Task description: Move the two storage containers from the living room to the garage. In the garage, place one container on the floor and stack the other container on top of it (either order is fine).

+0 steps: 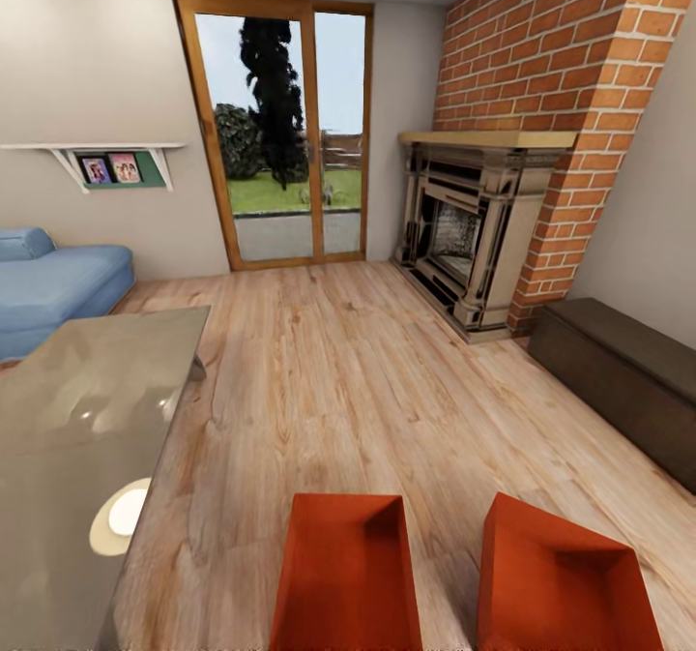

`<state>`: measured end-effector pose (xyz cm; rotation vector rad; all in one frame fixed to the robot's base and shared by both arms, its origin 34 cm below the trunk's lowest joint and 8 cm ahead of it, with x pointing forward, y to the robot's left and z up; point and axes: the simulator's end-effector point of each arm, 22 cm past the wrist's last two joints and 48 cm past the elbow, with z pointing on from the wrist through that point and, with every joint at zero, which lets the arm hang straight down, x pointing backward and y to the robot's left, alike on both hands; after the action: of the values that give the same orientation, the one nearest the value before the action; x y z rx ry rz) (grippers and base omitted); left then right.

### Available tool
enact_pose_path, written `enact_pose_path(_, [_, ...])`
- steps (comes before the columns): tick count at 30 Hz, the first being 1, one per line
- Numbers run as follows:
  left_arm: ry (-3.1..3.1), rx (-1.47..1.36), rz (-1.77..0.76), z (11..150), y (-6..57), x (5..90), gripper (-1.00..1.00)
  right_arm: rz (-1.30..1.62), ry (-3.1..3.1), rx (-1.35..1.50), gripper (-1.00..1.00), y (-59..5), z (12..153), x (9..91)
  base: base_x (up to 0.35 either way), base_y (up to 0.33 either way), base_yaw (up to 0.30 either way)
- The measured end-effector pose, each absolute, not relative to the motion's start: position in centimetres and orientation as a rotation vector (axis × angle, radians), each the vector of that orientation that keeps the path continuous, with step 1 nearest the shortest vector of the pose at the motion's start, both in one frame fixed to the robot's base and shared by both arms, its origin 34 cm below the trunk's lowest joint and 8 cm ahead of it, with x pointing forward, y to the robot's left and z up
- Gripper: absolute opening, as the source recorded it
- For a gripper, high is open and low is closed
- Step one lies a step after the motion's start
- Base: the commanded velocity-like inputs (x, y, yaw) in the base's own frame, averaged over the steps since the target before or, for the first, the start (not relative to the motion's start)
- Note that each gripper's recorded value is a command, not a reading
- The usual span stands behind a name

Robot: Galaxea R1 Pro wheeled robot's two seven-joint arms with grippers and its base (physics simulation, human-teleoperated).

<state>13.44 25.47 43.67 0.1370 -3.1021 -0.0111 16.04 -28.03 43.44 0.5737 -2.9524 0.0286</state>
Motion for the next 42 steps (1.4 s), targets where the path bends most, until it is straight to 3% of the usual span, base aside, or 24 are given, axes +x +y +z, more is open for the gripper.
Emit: enact_pose_path(42, [-3.035,0.133,-0.015,43.8,25.4,10.8,1.0,0.009,-2.888,0.563,1.0,-28.0,43.4,13.5,0.0,0.0,0.0])
